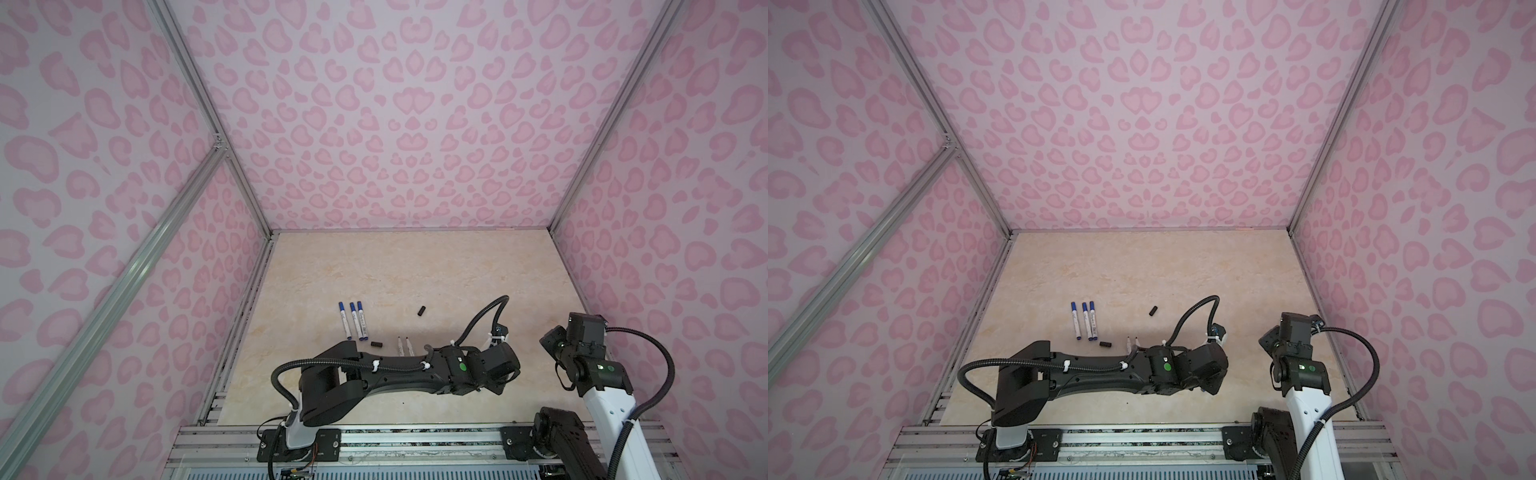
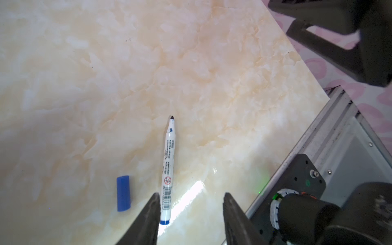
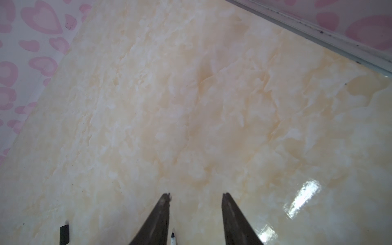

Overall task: Insert the pens into the pen caps
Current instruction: 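Reach the left gripper across and grasp the thin white marker near the blue cap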

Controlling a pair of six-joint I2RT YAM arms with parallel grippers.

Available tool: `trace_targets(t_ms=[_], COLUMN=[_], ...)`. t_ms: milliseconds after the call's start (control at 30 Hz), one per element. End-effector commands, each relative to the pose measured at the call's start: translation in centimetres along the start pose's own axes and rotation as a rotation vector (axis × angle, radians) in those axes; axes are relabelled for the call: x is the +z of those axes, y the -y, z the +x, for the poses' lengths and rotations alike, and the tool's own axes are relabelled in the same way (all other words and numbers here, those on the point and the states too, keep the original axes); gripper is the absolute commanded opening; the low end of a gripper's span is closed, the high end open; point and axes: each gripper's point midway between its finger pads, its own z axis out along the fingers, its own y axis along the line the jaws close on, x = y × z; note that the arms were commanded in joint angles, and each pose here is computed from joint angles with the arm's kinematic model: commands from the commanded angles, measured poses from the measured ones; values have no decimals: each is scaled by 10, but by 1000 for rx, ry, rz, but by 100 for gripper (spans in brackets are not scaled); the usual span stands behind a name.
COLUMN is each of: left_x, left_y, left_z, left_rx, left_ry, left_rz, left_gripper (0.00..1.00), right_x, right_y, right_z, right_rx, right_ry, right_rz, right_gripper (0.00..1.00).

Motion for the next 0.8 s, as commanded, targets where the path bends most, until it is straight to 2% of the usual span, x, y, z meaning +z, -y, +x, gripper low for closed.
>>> trace_targets(t_ms=[0, 200, 633, 767], left_x=[14, 42, 82, 85], left_y=[-17, -28, -51, -55], left_z=[8, 22, 43, 48], left_rx=[49, 91, 119, 143], left_ry=[-30, -86, -170, -195], left_rz=[-112, -191, -266, -278], left_gripper=[50, 50, 48, 39], right_x=[2, -2, -5, -13], right_y=[-6, -2, -4, -11], right_z=[8, 4, 8, 7], right_rx=[-28, -28, -21, -16], right_ry=[-39, -9, -8, -16], right_rz=[-54, -43, -69, -105], right_gripper=[42, 42, 42, 43])
